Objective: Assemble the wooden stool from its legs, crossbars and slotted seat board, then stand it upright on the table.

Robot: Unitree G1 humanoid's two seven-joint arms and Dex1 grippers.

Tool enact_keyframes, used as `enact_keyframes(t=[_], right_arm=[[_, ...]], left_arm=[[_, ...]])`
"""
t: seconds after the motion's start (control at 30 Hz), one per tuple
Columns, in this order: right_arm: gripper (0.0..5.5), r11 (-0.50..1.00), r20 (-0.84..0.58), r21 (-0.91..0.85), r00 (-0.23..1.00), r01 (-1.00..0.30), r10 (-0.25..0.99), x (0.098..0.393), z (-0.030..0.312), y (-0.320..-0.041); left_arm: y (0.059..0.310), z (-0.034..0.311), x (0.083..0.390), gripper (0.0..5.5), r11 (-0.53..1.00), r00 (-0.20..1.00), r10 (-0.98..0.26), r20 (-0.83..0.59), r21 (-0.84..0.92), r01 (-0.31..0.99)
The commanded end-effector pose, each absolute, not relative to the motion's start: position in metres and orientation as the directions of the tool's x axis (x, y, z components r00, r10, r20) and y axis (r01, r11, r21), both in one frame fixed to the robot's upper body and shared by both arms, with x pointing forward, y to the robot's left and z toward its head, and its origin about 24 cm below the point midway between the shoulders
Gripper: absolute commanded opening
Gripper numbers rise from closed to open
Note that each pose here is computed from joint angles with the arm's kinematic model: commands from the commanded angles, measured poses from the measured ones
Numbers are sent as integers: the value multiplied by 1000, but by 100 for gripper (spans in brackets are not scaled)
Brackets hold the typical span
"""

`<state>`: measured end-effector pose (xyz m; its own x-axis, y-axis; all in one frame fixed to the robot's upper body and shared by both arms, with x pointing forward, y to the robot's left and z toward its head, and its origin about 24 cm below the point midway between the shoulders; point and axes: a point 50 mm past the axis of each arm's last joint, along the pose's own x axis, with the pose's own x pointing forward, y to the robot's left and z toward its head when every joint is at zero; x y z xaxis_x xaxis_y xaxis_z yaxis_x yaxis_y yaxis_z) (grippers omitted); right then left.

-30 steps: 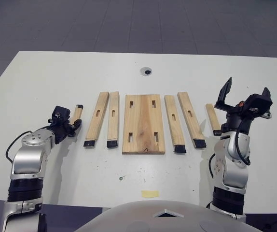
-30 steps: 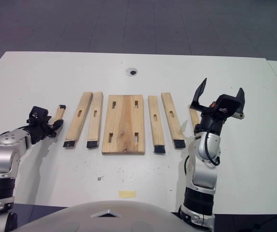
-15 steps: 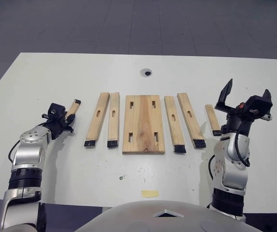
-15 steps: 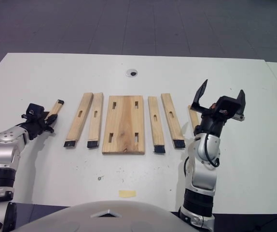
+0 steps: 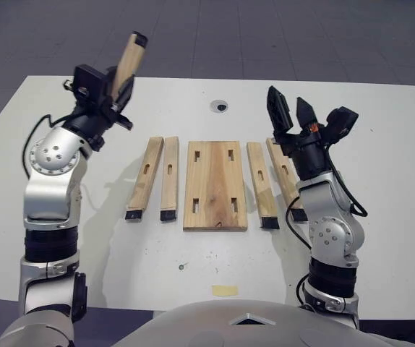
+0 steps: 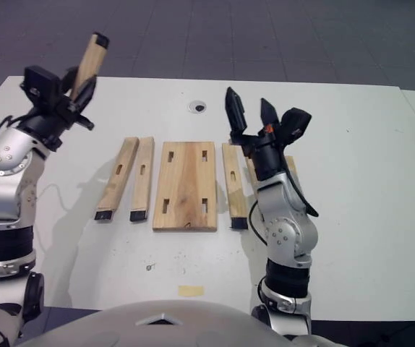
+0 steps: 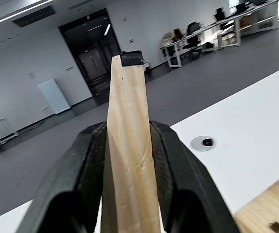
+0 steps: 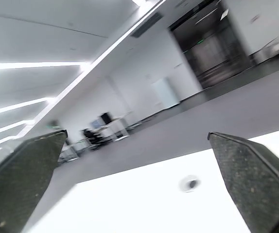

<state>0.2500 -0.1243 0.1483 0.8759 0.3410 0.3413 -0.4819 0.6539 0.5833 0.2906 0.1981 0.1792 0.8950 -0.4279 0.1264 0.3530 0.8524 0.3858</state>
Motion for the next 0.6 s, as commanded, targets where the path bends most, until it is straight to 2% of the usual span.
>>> enact_keyframes(t=[0.03, 0.17, 0.37, 0.47, 0.6], right_arm=[[540, 477, 370, 690, 832, -544, 413, 235, 154, -109], [540, 412, 337, 754, 840, -511, 426, 239, 155, -99], [540, 328, 286, 832, 853, -447, 437, 247, 156, -90], [540, 290, 303, 834, 828, -469, 471, 246, 163, -83], [540, 291, 269, 851, 838, -438, 475, 249, 160, -80]], left_arm=[[165, 182, 281, 128, 788, 798, -587, 135, 322, 525], [142, 176, 267, 128, 713, 722, -683, 108, 316, 626], [124, 161, 251, 128, 592, 616, -787, 30, 316, 741], [118, 159, 250, 128, 567, 591, -806, 25, 320, 759], [114, 157, 252, 128, 553, 576, -817, 25, 318, 770]])
